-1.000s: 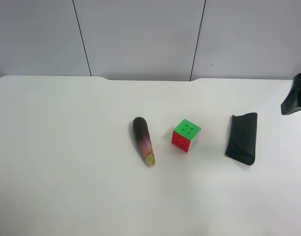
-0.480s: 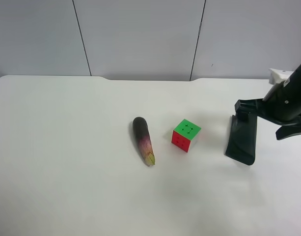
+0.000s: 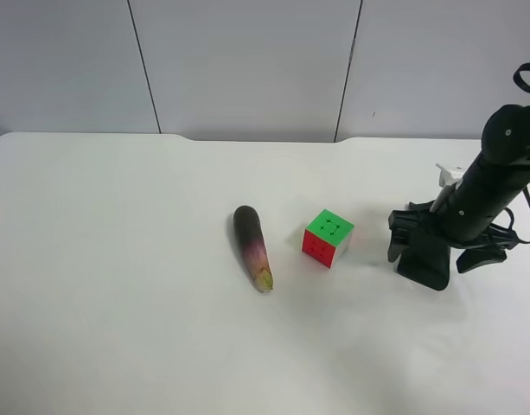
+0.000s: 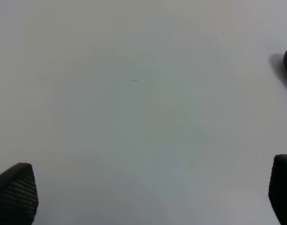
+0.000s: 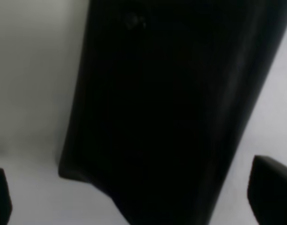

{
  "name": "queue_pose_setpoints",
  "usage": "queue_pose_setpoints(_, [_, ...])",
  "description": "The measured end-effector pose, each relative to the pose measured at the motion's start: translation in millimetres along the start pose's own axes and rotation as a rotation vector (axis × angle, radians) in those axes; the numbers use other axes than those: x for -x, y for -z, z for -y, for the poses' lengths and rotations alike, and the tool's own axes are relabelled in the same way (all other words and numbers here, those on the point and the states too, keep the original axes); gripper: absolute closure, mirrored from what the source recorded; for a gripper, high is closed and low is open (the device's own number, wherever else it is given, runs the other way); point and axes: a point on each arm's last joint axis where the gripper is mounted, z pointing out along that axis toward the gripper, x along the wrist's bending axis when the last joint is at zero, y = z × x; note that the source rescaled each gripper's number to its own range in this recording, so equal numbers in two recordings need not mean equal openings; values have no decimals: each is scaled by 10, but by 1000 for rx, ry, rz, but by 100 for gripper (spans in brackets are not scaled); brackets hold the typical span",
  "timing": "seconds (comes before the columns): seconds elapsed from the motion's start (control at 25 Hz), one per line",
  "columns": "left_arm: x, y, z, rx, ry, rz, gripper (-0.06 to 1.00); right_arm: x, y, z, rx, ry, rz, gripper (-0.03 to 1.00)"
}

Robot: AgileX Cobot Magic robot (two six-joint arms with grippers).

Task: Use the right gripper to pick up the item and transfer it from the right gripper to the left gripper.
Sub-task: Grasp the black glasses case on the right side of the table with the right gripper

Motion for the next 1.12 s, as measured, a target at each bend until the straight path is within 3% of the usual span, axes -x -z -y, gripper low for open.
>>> queue_pose_setpoints(0.52, [0,0,0,0,-1,0,-6,-6,-100,-72,58,-3,-9,-3])
queue_pose_setpoints(0.88, [0,0,0,0,-1,0,-6,-6,-102,-71,57,-3,-8,12])
queue_pose_setpoints(1.0, [0,0,0,0,-1,0,-6,-5,-102,-67,52,-3,-7,26])
queue_pose_setpoints(1.12, [0,0,0,0,-1,0,-6,-5,-103,-61,46,-4,-7,50])
